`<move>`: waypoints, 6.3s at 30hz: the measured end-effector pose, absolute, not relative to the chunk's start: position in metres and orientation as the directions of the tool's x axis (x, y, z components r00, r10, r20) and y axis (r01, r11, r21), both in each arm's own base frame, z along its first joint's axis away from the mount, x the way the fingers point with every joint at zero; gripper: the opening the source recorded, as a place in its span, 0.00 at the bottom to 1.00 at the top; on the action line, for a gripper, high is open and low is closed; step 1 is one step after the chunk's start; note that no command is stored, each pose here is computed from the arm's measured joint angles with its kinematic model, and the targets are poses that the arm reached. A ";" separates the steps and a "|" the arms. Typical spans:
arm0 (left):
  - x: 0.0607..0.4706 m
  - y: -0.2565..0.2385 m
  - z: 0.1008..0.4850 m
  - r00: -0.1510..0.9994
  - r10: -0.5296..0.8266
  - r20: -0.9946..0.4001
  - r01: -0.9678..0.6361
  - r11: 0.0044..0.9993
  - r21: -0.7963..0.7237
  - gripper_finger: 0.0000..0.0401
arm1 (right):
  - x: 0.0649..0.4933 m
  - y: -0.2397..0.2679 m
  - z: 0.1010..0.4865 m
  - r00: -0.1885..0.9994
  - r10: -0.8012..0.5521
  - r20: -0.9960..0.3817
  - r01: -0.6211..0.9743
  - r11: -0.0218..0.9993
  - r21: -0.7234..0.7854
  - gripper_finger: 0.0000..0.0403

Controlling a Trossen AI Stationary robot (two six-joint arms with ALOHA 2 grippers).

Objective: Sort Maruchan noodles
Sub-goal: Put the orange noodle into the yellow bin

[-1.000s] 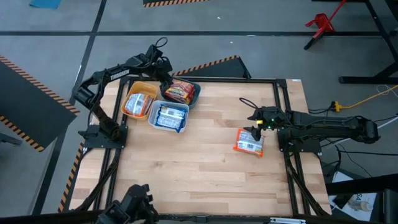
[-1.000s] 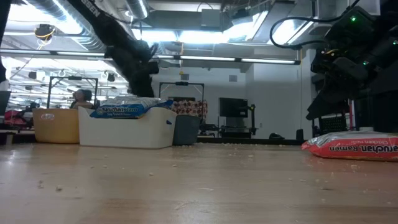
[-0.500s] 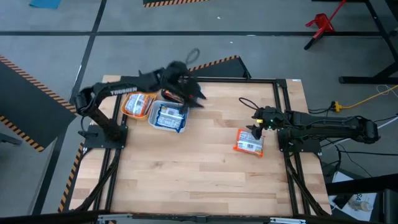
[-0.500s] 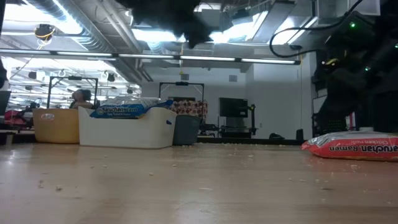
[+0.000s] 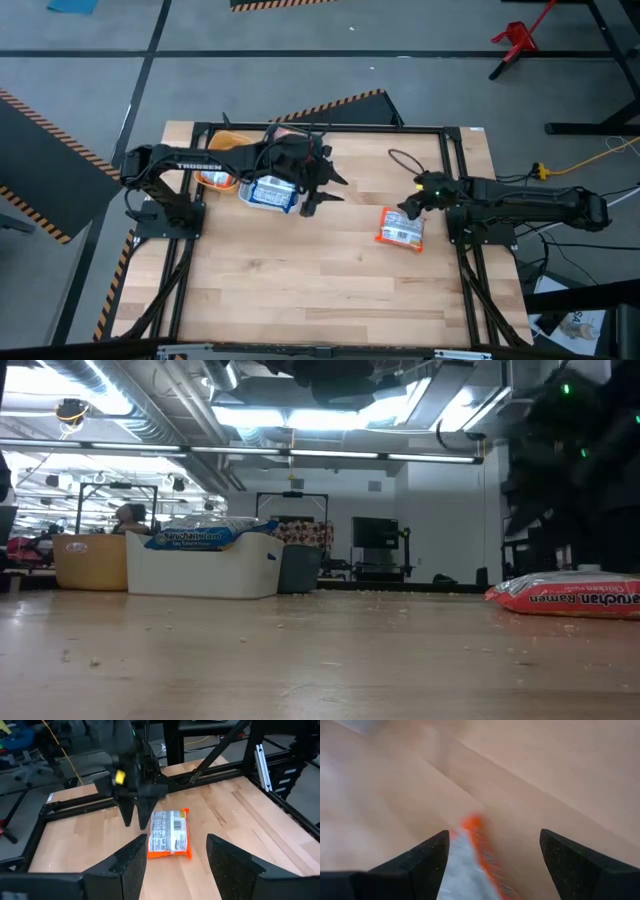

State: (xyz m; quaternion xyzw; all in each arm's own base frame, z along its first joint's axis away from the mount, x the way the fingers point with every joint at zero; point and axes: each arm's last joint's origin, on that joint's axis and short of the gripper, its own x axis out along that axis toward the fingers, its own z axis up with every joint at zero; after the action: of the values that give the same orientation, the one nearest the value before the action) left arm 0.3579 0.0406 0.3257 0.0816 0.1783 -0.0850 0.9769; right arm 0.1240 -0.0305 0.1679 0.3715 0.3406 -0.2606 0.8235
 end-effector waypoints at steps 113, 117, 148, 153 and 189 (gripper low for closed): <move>0.301 -0.088 0.279 0.593 -0.149 -0.791 0.014 0.984 -0.175 0.49 | 0.277 0.058 0.199 0.423 -0.181 -0.888 0.364 0.931 -0.017 0.01; 0.293 -0.110 0.254 0.602 -0.081 -0.794 -0.030 0.992 -0.124 0.49 | 0.272 0.065 0.197 0.391 -0.135 -0.910 0.327 0.945 0.001 0.07; 0.299 -0.109 0.143 0.673 -0.001 -0.740 -0.069 0.996 -0.064 0.75 | 0.271 0.072 0.196 0.398 -0.102 -0.912 0.294 0.955 0.022 0.70; 0.306 -0.106 0.128 0.670 0.010 -0.742 -0.082 0.995 -0.061 0.75 | 0.271 0.072 0.196 0.398 -0.103 -0.911 0.295 0.955 0.021 0.70; 0.320 -0.091 0.159 0.821 0.061 -0.567 -0.236 0.942 -0.241 0.01 | 0.268 0.070 0.208 0.452 -0.121 -0.884 0.333 0.942 0.042 0.70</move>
State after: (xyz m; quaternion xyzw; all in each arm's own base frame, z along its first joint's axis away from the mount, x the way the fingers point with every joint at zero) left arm 0.3198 -0.0908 0.1589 -0.1518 0.2883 0.0785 0.9422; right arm 0.2679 0.0704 0.2081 0.1048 0.5058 -0.1340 0.8457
